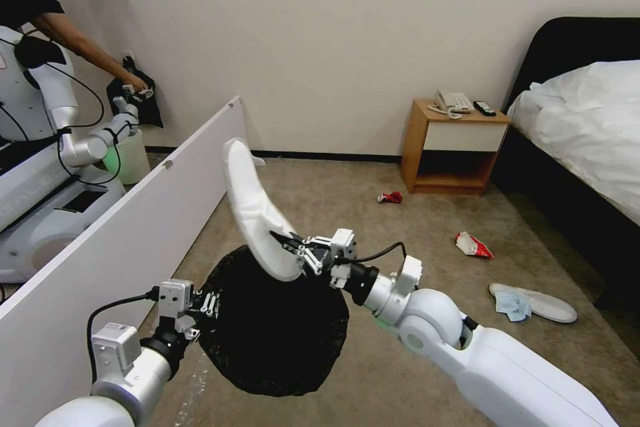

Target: Pick up the trash bin, then pick up the garbage from the floor and place it into the trash bin.

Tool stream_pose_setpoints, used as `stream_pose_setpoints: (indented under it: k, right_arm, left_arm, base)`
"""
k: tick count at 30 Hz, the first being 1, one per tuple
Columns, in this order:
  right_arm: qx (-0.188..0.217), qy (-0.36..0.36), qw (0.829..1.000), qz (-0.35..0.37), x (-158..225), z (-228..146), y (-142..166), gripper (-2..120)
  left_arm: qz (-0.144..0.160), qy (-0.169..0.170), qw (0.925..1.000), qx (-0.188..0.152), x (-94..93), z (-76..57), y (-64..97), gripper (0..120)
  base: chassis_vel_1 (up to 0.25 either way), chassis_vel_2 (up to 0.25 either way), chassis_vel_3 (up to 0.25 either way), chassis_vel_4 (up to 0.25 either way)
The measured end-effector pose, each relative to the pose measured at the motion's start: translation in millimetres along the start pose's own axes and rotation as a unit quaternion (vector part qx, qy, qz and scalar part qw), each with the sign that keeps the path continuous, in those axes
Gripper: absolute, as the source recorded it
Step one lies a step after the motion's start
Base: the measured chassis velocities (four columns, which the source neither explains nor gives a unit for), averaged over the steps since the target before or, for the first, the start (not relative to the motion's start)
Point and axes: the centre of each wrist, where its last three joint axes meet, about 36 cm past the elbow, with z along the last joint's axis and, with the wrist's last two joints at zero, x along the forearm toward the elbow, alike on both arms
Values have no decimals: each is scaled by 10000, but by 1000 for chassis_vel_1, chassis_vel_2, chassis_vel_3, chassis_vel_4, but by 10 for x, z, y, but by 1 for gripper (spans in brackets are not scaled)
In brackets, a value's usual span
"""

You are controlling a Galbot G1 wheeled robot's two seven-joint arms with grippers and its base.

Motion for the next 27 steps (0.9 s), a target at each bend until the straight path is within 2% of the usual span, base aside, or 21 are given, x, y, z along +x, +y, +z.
stream_pose_setpoints:
  k: [11,19,21,27]
  right_arm:
    - [-60,34,9999,-81,-12,28,98,0]
    - [-88,105,9999,-48,45,77,130,0]
    - [-108,129,9998,-51,79,89,158,0]
    - [-129,134,9998,-64,106,96,193,0]
  left_arm:
    - [-30,362,9982,479,45,-9,-29,4]
    - [12,489,9962,726,56,-4,-44,4]
    - [78,678,9918,1078,76,-23,-61,4]
    - [45,750,9896,1223,67,-28,-61,4]
  base:
    - [0,0,0,0]
    - [0,0,0,0]
    - [0,0,0,0]
    - [0,0,0,0]
